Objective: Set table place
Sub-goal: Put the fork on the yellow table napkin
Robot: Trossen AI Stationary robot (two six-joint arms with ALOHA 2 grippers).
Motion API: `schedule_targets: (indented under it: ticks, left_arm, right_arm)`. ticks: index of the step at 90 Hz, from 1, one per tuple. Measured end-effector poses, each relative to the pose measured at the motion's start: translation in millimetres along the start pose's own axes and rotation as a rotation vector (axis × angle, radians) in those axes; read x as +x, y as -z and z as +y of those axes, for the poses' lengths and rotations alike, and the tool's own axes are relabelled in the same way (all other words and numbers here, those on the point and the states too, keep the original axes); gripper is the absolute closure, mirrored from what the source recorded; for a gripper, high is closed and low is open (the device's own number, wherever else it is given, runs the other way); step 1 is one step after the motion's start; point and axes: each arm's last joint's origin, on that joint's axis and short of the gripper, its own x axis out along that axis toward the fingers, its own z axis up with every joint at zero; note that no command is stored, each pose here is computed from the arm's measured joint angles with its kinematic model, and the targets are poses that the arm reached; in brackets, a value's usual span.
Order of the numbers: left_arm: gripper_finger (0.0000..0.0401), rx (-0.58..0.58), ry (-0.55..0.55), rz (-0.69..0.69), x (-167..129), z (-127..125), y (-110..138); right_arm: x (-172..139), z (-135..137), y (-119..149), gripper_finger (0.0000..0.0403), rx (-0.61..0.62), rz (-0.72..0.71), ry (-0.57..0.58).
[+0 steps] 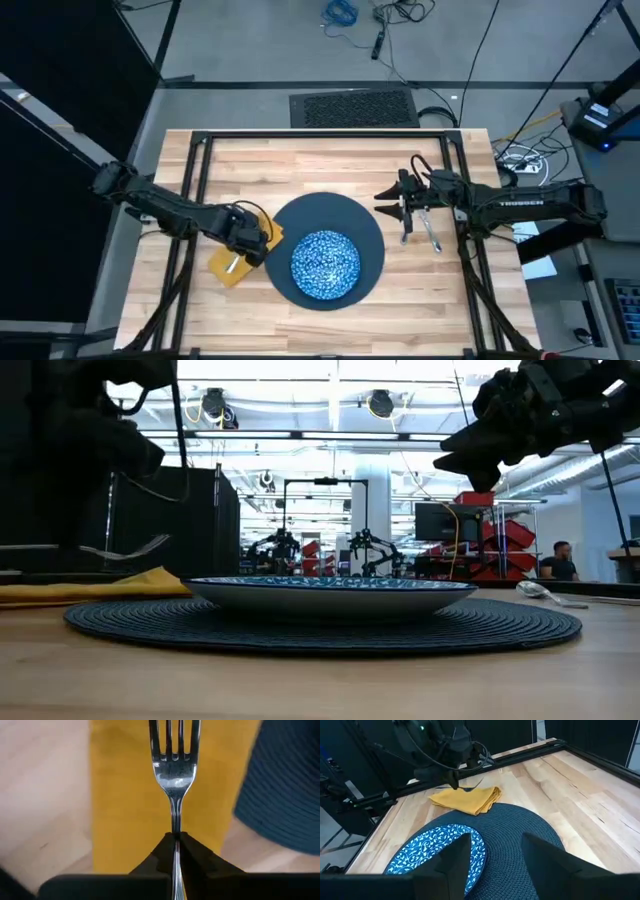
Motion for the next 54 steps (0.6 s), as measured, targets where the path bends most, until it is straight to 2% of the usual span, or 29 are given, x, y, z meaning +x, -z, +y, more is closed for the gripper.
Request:
schedule_targets:
  ticks: [24,54]
  left_arm:
    - [0.0401,0.099,-0.061,0.024,12,1,0]
    - [0.0401,0.130,-0.141,0.027,34,-3,-10]
  right_arm:
    - [0,0,0,0.0236,-0.001,0.004,-0.016]
    - [0,1,0,0.0236,-0.002,0.000,-0.018]
